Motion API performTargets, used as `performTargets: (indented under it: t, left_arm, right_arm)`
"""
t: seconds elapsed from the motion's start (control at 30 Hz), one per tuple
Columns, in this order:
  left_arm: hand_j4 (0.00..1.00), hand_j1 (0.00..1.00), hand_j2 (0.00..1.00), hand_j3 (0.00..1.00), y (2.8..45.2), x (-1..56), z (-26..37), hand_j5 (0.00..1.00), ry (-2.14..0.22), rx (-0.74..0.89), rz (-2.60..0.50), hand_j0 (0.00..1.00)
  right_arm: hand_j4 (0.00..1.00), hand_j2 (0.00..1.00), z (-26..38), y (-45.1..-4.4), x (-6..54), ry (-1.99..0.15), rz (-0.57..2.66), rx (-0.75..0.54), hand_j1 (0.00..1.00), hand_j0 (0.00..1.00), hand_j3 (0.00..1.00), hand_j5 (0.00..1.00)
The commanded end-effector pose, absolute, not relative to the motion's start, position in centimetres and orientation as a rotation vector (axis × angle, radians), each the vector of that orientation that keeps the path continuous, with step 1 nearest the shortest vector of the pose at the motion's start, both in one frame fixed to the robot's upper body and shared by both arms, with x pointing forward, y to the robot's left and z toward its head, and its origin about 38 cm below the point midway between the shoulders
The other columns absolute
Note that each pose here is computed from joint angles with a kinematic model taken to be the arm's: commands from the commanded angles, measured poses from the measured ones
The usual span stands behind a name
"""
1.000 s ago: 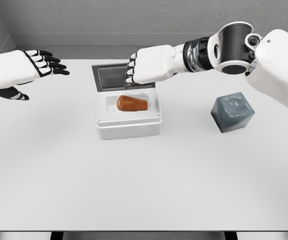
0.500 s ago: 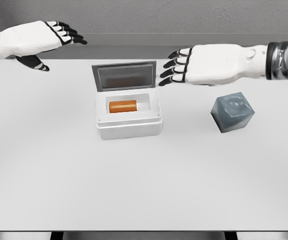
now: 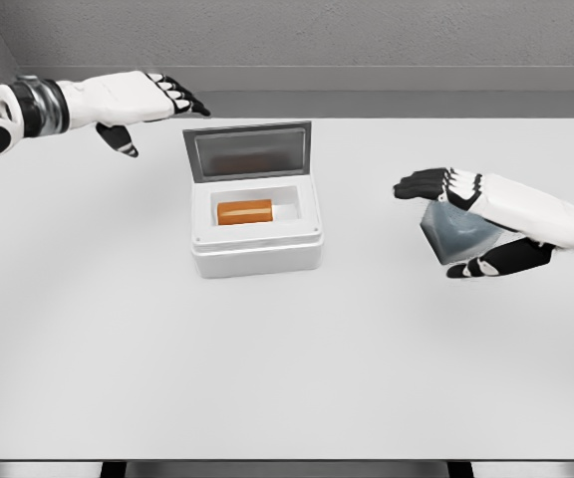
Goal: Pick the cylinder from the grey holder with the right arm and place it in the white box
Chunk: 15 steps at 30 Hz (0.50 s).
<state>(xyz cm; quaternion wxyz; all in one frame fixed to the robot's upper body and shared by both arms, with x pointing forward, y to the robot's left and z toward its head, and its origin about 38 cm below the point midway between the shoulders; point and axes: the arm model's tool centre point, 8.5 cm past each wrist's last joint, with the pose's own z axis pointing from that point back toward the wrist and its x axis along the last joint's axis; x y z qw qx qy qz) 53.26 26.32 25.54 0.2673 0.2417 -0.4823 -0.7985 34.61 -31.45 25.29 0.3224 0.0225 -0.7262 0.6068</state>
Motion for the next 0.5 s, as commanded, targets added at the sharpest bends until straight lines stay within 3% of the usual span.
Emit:
performTargets:
  t: [0.0,0.47]
  left_arm:
    - [1.00,1.00,1.00,1.00,26.5,53.8,24.5,1.00,-1.250,0.656,-2.156,1.00]
    - [1.00,1.00,1.00,1.00,24.3,53.3,23.8,1.00,-1.190,0.724,-2.284,1.00]
  right_arm:
    - [1.00,1.00,26.4,-32.9,35.3,-1.963,1.508,-0.010,1.00,1.00,1.00,1.00]
    - [1.00,1.00,24.9,-34.0,34.9,-1.934,1.458,-0.010,1.00,1.00,1.00,1.00]
